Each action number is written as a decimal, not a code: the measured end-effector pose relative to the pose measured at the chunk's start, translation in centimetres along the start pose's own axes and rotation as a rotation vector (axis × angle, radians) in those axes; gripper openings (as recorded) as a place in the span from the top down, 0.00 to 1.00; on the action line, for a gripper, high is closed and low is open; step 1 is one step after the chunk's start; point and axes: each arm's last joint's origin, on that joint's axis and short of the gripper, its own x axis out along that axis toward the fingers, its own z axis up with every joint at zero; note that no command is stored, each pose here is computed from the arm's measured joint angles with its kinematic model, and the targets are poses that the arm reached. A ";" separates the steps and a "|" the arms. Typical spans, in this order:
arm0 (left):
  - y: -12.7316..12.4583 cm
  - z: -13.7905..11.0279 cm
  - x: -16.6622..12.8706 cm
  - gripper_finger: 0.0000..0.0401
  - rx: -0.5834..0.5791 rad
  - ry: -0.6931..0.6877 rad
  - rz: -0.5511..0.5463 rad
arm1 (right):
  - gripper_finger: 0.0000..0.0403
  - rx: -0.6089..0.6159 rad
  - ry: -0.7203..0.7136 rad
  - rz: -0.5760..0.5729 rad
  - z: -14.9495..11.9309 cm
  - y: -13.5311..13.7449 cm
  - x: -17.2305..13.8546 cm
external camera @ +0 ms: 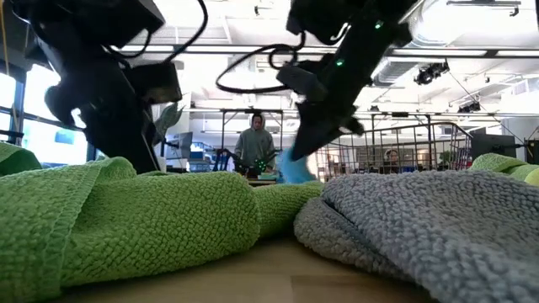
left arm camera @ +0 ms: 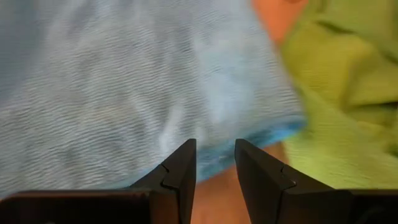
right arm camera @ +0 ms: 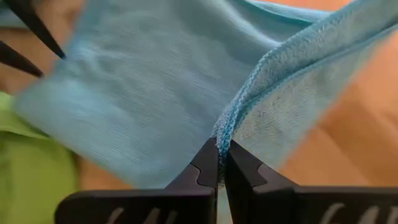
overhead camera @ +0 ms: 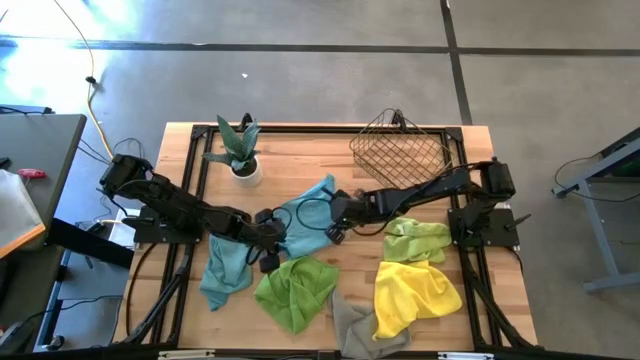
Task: Fold microfiber towels
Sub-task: Fold the top blue towel
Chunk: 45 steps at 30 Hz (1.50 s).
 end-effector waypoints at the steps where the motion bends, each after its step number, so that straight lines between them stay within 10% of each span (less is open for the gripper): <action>1: -0.3 0.0 -0.3 0.75 0.005 -0.005 -0.017 | 1.00 -0.003 -0.013 0.031 0.0 0.3 0.4; 23: -3.8 -0.3 -8.8 0.75 0.006 -0.267 -0.169 | 1.00 -0.027 -0.265 0.345 0.0 5.0 2.8; 45: -4.2 -1.0 -9.3 0.75 -0.002 -0.279 -0.135 | 1.00 -0.054 -0.279 0.433 -1.7 7.5 6.4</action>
